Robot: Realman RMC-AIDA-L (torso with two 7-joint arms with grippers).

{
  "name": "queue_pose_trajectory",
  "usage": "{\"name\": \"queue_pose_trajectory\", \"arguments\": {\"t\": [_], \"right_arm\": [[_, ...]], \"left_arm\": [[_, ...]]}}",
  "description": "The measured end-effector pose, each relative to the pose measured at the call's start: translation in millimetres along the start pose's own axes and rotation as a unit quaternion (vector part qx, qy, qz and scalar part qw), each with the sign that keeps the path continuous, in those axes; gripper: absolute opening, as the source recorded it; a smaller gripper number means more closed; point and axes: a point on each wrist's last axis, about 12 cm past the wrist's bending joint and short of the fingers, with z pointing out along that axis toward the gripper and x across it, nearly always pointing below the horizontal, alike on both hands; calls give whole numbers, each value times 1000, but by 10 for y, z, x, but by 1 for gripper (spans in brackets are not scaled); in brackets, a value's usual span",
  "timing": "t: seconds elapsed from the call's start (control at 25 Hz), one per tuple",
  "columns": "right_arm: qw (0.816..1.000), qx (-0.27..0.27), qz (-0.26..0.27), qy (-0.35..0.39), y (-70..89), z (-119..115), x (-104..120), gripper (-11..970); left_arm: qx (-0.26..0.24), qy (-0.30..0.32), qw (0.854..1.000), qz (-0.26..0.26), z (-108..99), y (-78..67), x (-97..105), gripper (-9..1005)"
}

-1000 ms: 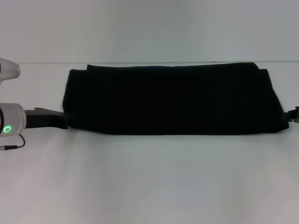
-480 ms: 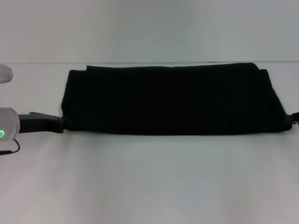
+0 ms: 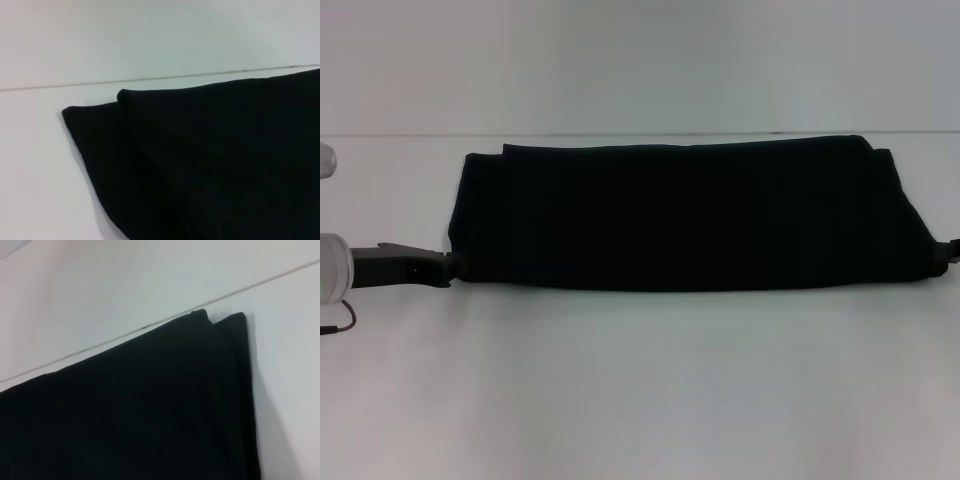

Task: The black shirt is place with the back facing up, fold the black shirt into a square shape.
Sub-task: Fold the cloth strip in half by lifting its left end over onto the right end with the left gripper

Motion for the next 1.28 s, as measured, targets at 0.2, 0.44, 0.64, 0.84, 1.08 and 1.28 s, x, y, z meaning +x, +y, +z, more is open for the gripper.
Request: {"name": "queue_pose_trajectory", "arguments": {"t": [0.2,0.44,0.64,0.84,1.08,1.28], "right_arm": [[1000,-7,1,3,19,7,20,22],[1000,-23,2,-7,18,-94,-25,74],[999,-20,7,-41,-58,-273,-90,117],[995,-50,3,-85,-70,-474,-155,161],[986,-122,-35,-107,91,-543,-211,568],[984,-134,-53,-101,197,-492,-301,786]], "left_arm": [[0,-7,1000,-13,-38,33,16,37],[5,-7,1000,-19,-87,62,22,51],[-7,-21,999,-48,-212,159,38,108],[-7,-45,994,-96,-384,241,54,164],[96,-39,976,-192,-532,132,95,553],[140,-12,954,-264,-442,36,143,774]]}}
